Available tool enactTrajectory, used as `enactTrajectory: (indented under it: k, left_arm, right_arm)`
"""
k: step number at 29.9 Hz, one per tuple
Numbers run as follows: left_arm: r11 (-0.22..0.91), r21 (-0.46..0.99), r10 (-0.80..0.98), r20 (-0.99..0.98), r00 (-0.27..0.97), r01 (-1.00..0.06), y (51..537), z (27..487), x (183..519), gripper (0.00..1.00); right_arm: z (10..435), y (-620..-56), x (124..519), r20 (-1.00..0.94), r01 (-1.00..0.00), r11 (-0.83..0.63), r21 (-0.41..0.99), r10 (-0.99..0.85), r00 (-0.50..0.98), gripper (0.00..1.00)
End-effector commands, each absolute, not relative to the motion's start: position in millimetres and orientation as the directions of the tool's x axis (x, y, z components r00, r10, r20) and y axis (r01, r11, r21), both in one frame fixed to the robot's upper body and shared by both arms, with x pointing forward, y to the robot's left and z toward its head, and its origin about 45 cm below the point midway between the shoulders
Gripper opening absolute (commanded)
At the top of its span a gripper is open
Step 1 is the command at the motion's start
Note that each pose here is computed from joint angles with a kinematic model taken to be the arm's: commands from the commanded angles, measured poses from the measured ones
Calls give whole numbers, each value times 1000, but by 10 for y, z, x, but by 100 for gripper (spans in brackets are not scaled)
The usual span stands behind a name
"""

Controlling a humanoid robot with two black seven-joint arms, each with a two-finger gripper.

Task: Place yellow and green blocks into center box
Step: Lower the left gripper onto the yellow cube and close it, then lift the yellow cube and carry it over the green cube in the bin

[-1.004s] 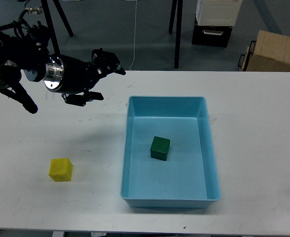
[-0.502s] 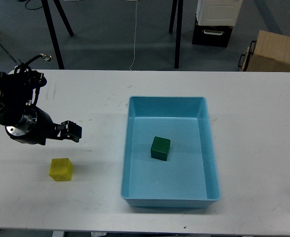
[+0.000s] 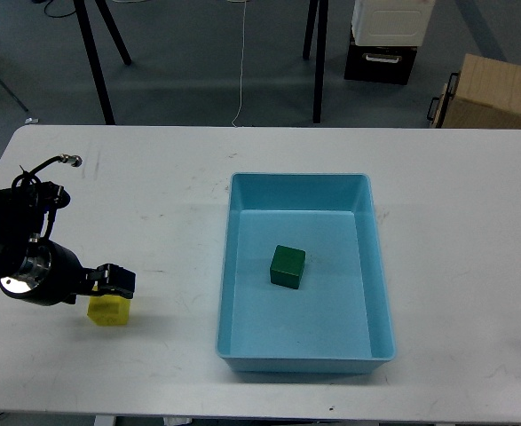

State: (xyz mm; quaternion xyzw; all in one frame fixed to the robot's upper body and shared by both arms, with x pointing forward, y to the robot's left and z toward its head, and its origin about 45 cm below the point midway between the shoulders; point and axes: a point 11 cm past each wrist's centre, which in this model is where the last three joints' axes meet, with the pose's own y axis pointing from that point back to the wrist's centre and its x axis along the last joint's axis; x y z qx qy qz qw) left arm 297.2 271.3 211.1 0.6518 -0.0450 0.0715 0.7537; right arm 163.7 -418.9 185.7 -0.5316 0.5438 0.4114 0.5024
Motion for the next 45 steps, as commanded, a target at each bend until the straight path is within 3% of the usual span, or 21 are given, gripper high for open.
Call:
enactTrajectory:
  k: [1,27,31,34,38,40,41,45]
  left_arm:
    - [126,979,50,155,987,-160,2708,2020,3011,100]
    - [90,987,71,128,989,-134,2848,1583,2949,97]
    - [97,987,53,126,991,-131,2828,1557,2934,77]
    - [85,987,34,132,991,-135,2843,1564,2944,49]
    - [58,989,-28,139,990,-137,2886,1570,2942,21]
    - [49,988,-33,150,988,-149,2897,1584,2960,14]
    - [54,986,-29,160,987,-159,2881,1607,2985,2]
    - [129,960,-3,250,968,-248,2660,1870,3241,0]
  right_arm:
    - [1858,-4192,1636,-984,-992,97,-87,-166,70,99]
    - [1815,-4216,1614,-984,-991,103,-82,-167,64,99]
    - [1821,-4231,1606,-983,-991,108,-84,-170,65,99]
    - [1824,-4224,1602,-983,-991,105,-89,-172,70,99]
    - [1826,-4219,1602,-982,-990,103,-93,-173,74,99]
    - [1828,-4223,1601,-982,-990,104,-93,-174,74,99]
    - [1826,-4224,1597,-982,-990,104,-92,-174,73,99]
    - [1828,-4226,1598,-982,-990,103,-92,-175,73,99]
